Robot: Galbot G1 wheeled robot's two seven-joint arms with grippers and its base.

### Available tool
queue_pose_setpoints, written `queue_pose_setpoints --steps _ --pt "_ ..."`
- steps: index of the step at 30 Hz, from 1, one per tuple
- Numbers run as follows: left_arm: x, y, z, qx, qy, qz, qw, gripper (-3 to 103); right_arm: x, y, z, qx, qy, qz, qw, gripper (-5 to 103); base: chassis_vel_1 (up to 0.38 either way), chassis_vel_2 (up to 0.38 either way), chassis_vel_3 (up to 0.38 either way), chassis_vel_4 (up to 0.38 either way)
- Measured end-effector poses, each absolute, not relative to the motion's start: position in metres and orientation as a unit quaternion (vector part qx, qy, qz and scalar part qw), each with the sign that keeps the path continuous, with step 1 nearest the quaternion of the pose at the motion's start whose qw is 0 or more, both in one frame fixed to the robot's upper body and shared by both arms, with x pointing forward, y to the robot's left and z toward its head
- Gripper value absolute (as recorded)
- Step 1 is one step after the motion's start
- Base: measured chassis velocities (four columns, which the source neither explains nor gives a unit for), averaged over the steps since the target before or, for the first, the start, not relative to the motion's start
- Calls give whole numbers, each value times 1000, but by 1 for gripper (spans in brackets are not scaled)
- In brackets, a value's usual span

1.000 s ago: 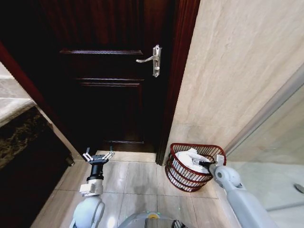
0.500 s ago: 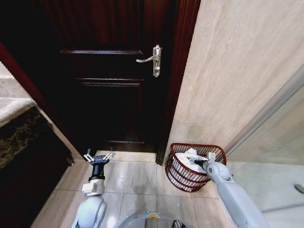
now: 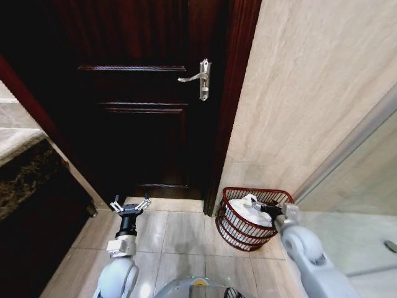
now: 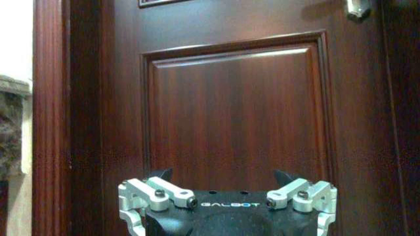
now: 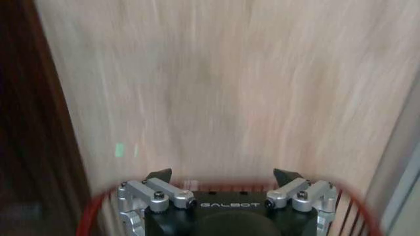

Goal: Discard the used towel into the hamper.

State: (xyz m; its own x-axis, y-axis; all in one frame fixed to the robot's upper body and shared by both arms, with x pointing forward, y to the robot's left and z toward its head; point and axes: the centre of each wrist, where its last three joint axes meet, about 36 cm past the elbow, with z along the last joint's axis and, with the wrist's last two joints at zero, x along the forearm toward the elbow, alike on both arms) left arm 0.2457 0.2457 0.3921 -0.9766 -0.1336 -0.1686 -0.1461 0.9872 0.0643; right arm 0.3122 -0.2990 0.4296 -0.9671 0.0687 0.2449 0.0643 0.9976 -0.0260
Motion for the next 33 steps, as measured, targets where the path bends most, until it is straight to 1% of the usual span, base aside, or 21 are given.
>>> queue_pose_setpoints --steps 1,3,5,6,9,12,18,28,33 --pt "246 246 392 -70 993 38 82 100 312 -299 430 -34 -992 9 124 100 0 0 0 0" --pt "242 243 393 -64 994 36 76 100 295 -295 423 -42 -996 24 78 100 0 0 0 0" --pt "239 242 394 -58 995 34 73 100 277 -291 419 -53 -997 26 47 100 0 0 0 0" --pt "239 242 394 -58 995 34 73 100 277 -291 419 -53 -997 26 47 100 0 0 0 0" --pt "236 240 394 -46 996 28 70 100 248 -284 414 -73 -997 24 8 100 0 0 0 0" --pt "235 239 396 -36 997 17 70 100 235 -284 412 -80 -997 22 2 100 0 0 0 0" --pt "234 228 396 -5 998 -1 67 100 212 -289 407 -82 -996 -2 23 100 0 0 0 0" --pt "240 222 392 12 998 -3 63 100 204 -288 412 -87 -996 -4 22 100 33 -22 -23 27" --pt "241 221 392 16 998 3 62 100 201 -291 412 -90 -995 -12 35 100 120 -125 -121 118"
